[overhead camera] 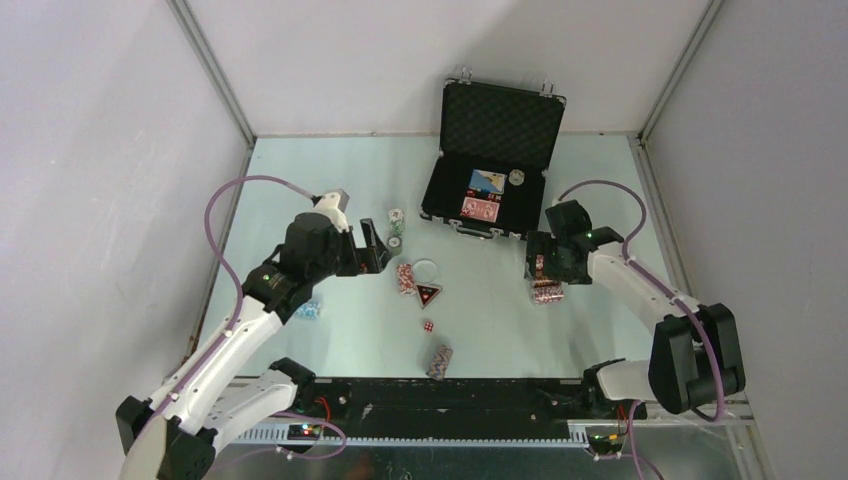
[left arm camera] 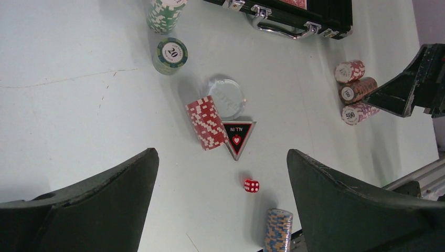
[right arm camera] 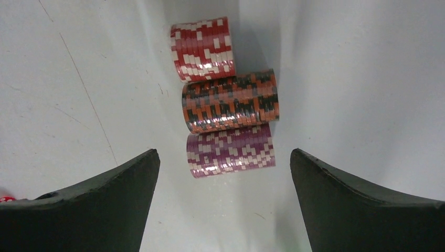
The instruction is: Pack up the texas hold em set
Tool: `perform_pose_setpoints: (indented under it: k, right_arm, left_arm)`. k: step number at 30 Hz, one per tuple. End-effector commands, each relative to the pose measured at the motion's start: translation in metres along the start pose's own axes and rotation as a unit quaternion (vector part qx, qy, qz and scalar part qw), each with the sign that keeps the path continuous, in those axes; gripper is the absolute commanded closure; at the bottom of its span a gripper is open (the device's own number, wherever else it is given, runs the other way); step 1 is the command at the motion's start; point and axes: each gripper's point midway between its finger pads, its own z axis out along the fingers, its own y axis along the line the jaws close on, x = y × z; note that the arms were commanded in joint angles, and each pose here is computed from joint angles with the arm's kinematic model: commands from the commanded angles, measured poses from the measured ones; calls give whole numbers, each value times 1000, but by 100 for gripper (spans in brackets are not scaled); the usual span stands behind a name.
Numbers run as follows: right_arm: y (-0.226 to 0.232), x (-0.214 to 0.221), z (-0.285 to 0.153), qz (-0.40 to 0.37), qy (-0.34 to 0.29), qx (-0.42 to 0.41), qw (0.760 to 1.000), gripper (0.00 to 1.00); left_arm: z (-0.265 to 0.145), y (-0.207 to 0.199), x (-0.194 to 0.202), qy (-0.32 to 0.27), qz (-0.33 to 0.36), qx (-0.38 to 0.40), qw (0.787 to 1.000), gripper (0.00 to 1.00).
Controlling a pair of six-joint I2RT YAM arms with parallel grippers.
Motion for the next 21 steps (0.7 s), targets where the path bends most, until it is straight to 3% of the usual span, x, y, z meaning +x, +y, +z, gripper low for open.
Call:
perform_pose_setpoints:
  k: [1, 8, 15, 21]
  right_arm:
    - [16, -25, 2, -40, -12, -27, 999, 4]
    - [16, -24, 19, -67, 13, -19, 998, 8]
    - [6, -26, 26, -76, 17, 15, 997, 1]
    - [3, -26, 30, -63, 24, 12, 998, 0]
  left_arm:
    - [-9, -12, -16, -24, 20, 23, 999, 0]
    - [-10, -13, -15, -29, 21, 29, 999, 0]
    - [-13, -13, -18, -31, 31, 27, 999, 0]
    - [-17, -13, -19, -31, 33, 26, 999, 0]
